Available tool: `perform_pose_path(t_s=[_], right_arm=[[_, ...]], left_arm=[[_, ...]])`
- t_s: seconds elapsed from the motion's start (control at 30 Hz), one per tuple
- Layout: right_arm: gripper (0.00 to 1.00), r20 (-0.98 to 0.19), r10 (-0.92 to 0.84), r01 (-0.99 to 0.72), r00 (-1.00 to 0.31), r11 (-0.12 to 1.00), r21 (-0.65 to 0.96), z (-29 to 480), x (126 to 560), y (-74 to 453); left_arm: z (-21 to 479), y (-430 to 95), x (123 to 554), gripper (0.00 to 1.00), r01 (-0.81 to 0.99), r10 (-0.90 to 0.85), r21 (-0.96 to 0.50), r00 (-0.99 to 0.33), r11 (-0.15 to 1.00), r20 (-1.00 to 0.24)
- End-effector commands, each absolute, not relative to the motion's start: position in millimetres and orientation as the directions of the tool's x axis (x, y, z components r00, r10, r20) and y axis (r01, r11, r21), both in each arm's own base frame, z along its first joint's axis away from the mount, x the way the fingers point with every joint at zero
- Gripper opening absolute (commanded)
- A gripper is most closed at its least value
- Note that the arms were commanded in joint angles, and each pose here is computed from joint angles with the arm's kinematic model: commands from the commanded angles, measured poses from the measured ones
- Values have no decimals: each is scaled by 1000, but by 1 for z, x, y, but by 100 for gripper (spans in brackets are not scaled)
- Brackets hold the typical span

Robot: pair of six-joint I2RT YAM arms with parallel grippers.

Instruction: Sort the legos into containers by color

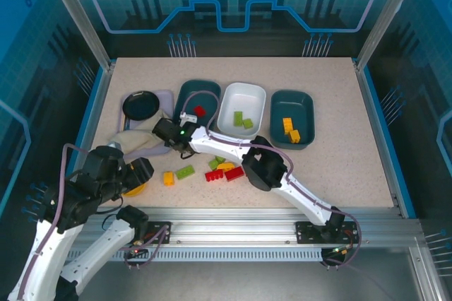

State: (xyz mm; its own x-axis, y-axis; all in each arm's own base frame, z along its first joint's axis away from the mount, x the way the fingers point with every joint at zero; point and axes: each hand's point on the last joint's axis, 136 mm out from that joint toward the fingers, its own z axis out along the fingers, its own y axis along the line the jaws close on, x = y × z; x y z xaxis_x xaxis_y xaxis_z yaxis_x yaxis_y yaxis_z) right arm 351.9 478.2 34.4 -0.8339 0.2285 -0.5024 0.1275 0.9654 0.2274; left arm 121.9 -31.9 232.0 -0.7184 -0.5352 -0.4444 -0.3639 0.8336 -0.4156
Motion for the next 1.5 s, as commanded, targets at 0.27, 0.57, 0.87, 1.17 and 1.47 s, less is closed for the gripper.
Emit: perform_pose_path(t_s=[0.27,0.57,0.87,1.17,1.47], right_arm=[[52,-492,260,187,-831,963,192,18,362,464],[31,-472,263,162,-841,956,245,53,334,451],[30,-561,224,93,-797,963,253,146,313,369],[31,-593,195,150,-781,981,125,176,346,210],[32,-488,299,314,-820,948,53,127,413,99]], left_arm=[[238,-32,117,76,-328,-504,-412,-732,850,-458],[230,-39,126,76,-323,-503,-420,-740,848,-447],[233,-87,164,76,-200,-455,-538,-797,819,-397],[228,-139,223,75,-155,-435,-605,-830,781,-350],[223,-203,268,75,-96,-357,-573,-861,814,-362]])
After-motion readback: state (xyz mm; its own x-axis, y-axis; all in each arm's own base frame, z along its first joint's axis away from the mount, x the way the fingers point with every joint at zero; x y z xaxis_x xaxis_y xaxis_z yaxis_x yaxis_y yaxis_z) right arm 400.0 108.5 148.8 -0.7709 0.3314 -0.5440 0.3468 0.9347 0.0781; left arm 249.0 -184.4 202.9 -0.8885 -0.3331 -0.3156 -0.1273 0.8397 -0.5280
